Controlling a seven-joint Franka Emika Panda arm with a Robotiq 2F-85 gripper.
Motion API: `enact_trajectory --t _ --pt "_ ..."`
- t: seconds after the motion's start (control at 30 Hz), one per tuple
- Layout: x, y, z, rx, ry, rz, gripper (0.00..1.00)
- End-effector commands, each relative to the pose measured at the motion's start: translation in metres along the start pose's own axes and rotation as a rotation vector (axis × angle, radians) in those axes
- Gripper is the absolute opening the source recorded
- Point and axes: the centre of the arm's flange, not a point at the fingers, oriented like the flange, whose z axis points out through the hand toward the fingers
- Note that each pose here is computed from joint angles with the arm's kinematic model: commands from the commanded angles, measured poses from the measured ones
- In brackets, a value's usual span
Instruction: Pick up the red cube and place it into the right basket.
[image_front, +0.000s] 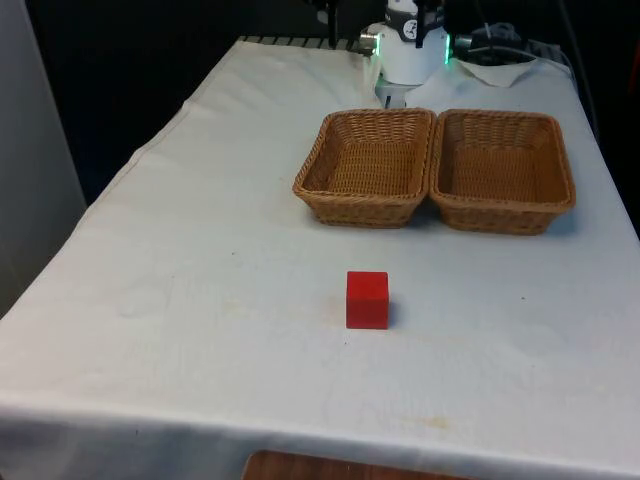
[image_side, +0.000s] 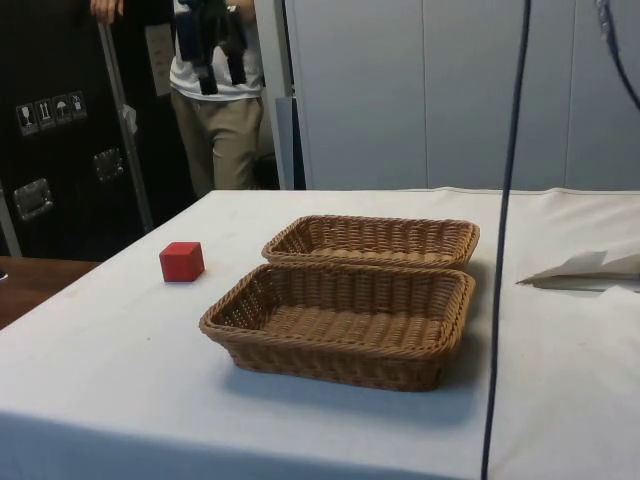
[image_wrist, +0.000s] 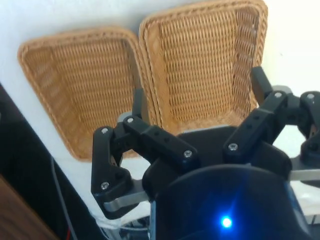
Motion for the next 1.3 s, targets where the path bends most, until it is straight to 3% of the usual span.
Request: enact_trajectory --t 0.0,0.43,0.73,0.77,0.8,1.0,1.07,1.1,1.27 --pt "0.006 0.0 0.004 0.005 0.001 -0.002 1.0" --pt "0.048 -0.006 0.025 -0.026 0.041 -0.015 1.0" --pt "0.055 -0.005 0.032 -0.04 0.086 -0.051 1.0" --pt "0.054 -0.005 0.031 -0.046 0.079 -0.048 1.0" --pt "0.056 -0.004 0.033 -0.043 0.097 -0.062 1.0" --pt "0.058 -0.002 0.038 -0.055 0.135 -0.102 1.0" --pt "0.057 -0.001 0.039 -0.06 0.121 -0.094 1.0" --pt "0.058 -0.001 0.039 -0.057 0.145 -0.111 1.0" --pt "0.061 0.003 0.049 -0.068 0.17 -0.142 1.0"
